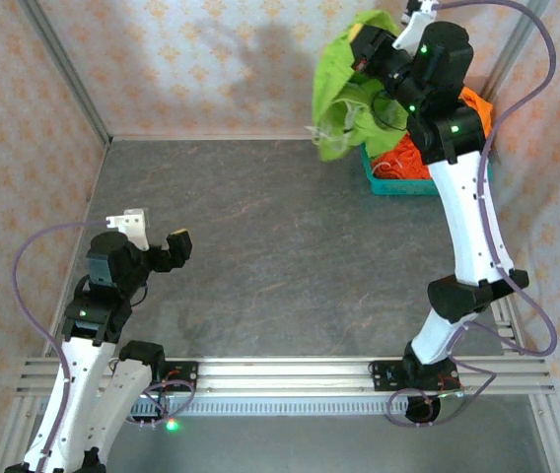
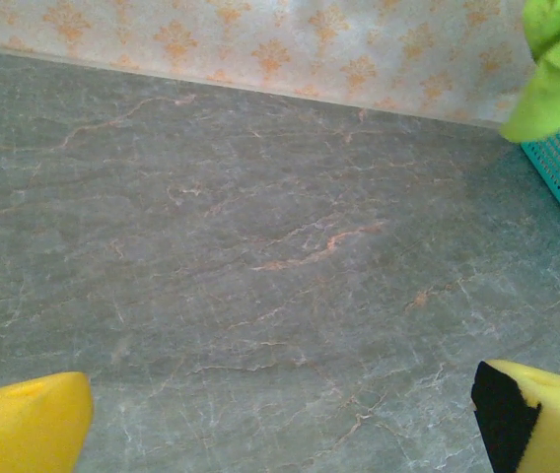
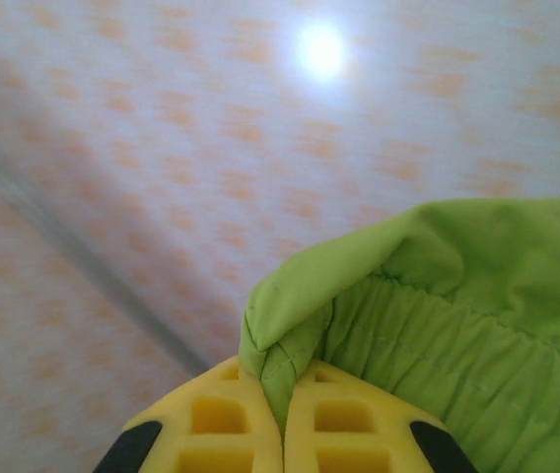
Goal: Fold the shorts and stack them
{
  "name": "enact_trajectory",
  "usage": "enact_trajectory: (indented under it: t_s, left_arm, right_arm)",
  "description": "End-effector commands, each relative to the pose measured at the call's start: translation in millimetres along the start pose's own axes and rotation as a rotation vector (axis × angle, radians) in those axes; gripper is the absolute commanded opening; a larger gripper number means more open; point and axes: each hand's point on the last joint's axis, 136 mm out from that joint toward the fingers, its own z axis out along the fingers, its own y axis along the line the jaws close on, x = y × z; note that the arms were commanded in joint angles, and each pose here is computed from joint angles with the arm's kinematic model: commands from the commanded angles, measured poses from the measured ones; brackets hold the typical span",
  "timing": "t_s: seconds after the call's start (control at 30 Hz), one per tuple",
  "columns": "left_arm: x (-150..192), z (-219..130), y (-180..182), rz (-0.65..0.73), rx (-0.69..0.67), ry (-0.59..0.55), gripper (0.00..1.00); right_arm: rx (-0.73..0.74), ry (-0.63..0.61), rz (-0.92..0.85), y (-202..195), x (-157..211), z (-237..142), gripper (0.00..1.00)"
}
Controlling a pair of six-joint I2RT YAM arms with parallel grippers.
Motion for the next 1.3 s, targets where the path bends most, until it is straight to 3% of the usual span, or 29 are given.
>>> enact_trajectory:
  t_s: [0.0, 0.17, 0.3, 0.33, 0.5, 0.6, 0.67, 0.8, 0.97, 1.13, 1.27]
  left_arm:
    - [4, -2, 8, -0.015, -0.037, 0.004, 1.0]
    - [3, -4, 9, -0.018, -0.041, -0.006, 1.0]
    - [2, -6, 10, -0.018, -0.045, -0.017, 1.0]
    - [2, -7, 10, -0.02, -0.049, -0.02, 1.0]
    - [1, -8, 12, -0.037, -0.057, -0.033, 1.0]
    - [0, -8, 17, -0.102, -0.09, -0.032, 1.0]
    - [3, -9, 29, -0.207, -0.166, -0.014, 1.0]
    - [8, -9, 31, -0.375, -0.193, 0.037, 1.0]
    - [44, 6, 35, -0.598, -0.227, 0.121, 0.98]
    - [97, 22, 41, -0.691, -0.289, 0.228, 0.94]
    - [120, 34, 32, -0.652, -0.296, 0.275, 0.91]
  right_arm:
    - [-0.205, -0.145, -0.046, 73, -49, -39, 0.0]
    - [-0.169, -0.154, -0.059, 72, -50, -54, 0.0]
    - [-0.052, -0.04, -0.131, 29, 3, -49, 0.01]
    - [-0.02, -0.013, -0.158, 14, 21, -50, 0.05]
    - [0.24, 0.086, -0.301, -78, 103, -78, 0.62]
    - [0.318, 0.192, -0.361, -110, 143, -103, 0.8]
    - [0.326, 0.292, -0.363, -121, 172, -115, 0.83]
    - [0.277, 0.493, -0.373, -128, 229, -132, 0.83]
    - [0.259, 0.678, -0.44, -129, 284, -151, 0.82]
    - [0.284, 0.773, -0.263, -139, 333, -159, 0.82]
    - [0.381, 0.85, -0.223, -166, 367, -174, 0.82]
